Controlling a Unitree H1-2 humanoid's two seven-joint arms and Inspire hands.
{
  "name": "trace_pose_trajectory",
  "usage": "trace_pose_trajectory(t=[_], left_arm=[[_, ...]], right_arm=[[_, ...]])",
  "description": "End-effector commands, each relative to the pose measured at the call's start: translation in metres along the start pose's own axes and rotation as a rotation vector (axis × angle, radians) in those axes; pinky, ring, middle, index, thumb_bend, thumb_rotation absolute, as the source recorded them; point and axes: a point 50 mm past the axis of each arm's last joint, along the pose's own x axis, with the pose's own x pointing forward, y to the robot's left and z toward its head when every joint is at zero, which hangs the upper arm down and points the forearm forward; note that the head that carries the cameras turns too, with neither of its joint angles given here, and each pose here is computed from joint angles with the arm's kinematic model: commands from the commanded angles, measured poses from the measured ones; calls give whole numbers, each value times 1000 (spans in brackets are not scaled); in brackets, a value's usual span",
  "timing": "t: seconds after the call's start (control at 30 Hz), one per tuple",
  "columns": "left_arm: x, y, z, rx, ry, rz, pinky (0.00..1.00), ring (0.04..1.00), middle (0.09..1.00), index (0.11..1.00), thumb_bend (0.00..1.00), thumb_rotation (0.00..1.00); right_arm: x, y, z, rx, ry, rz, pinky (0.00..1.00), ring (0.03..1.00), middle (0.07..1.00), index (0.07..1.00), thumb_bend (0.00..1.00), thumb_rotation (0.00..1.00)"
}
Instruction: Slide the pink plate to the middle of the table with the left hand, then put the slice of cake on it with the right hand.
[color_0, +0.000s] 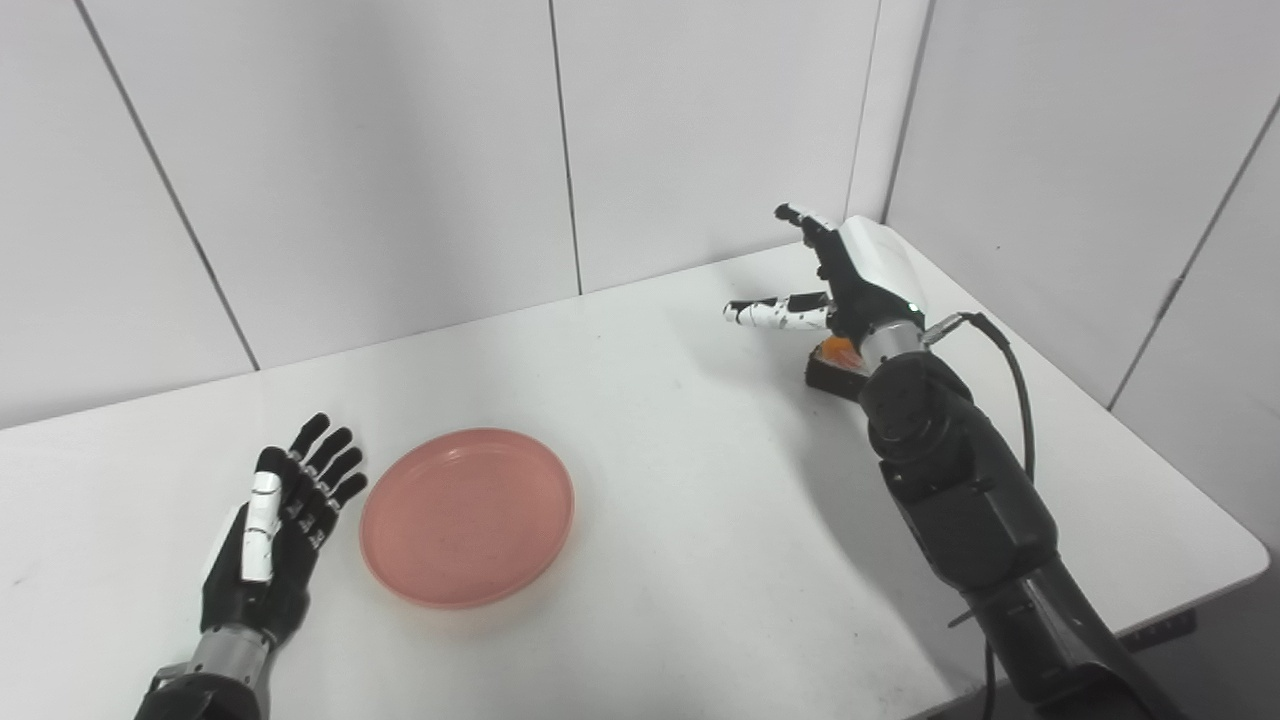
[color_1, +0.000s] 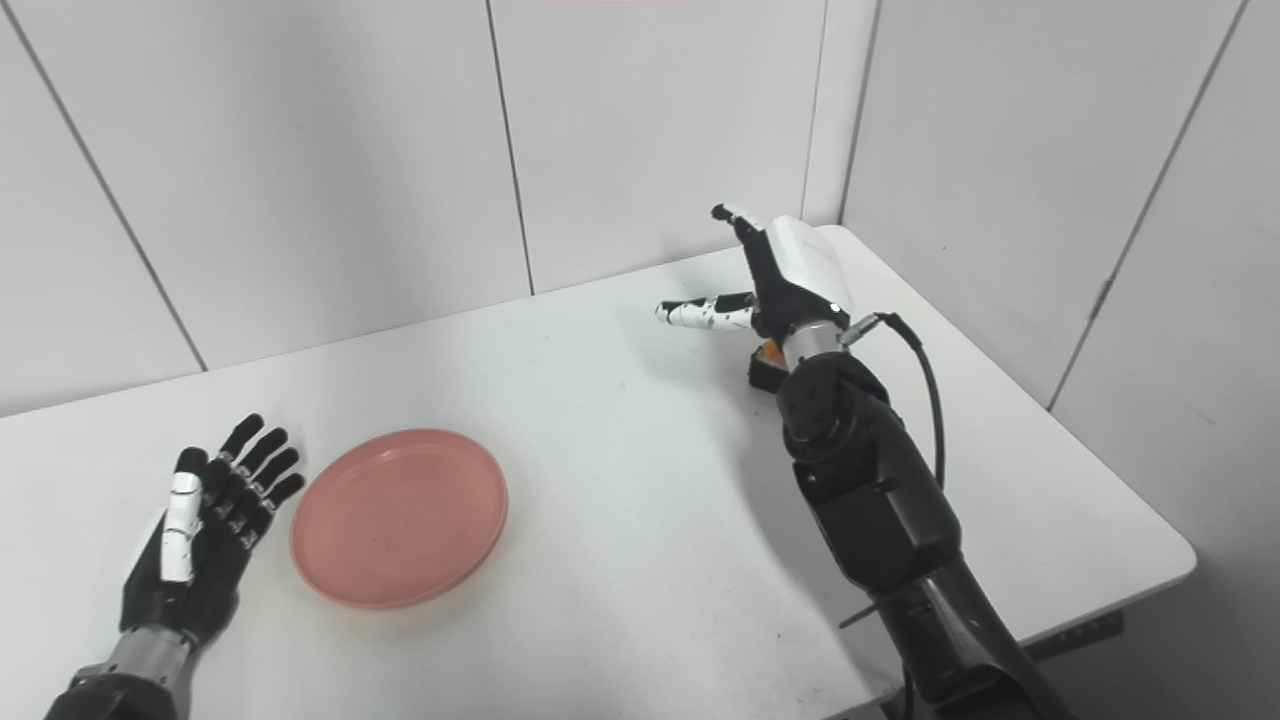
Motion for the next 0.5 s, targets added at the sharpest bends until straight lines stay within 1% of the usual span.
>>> trace_pose_trajectory(t=[0.0, 0.13, 0.2, 0.27, 0.37, 0.43, 0.47], left_arm=[[-13, 11, -18, -11, 56, 16, 882, 901, 899, 889, 799, 911], [-13, 14, -22, -13, 55, 10, 897, 903, 903, 895, 787, 915], [-13, 15, -23, -10, 52, 9, 888, 897, 897, 891, 780, 915], [-13, 15, -23, -2, 48, 9, 874, 892, 896, 890, 781, 917], [-13, 16, -23, 6, 42, 2, 873, 895, 900, 894, 781, 923], [-13, 15, -22, -3, 43, 4, 872, 891, 894, 889, 783, 909], [-13, 15, -22, -8, 44, 6, 872, 891, 893, 889, 783, 908]], right_arm=[[12, -20, 16, 3, -28, -68, 699, 842, 888, 859, 756, 357], [13, -20, 12, -19, -9, -58, 700, 840, 887, 859, 783, 371], [14, -19, 8, -86, 6, -59, 712, 828, 870, 854, 792, 384], [16, -19, 4, -122, 23, -56, 751, 828, 856, 849, 798, 393], [17, -18, 1, -141, 44, -45, 837, 859, 863, 853, 804, 387], [18, -18, -2, -156, 58, -32, 874, 875, 871, 854, 806, 381], [18, -18, -4, -163, 64, -26, 877, 876, 872, 855, 807, 381]])
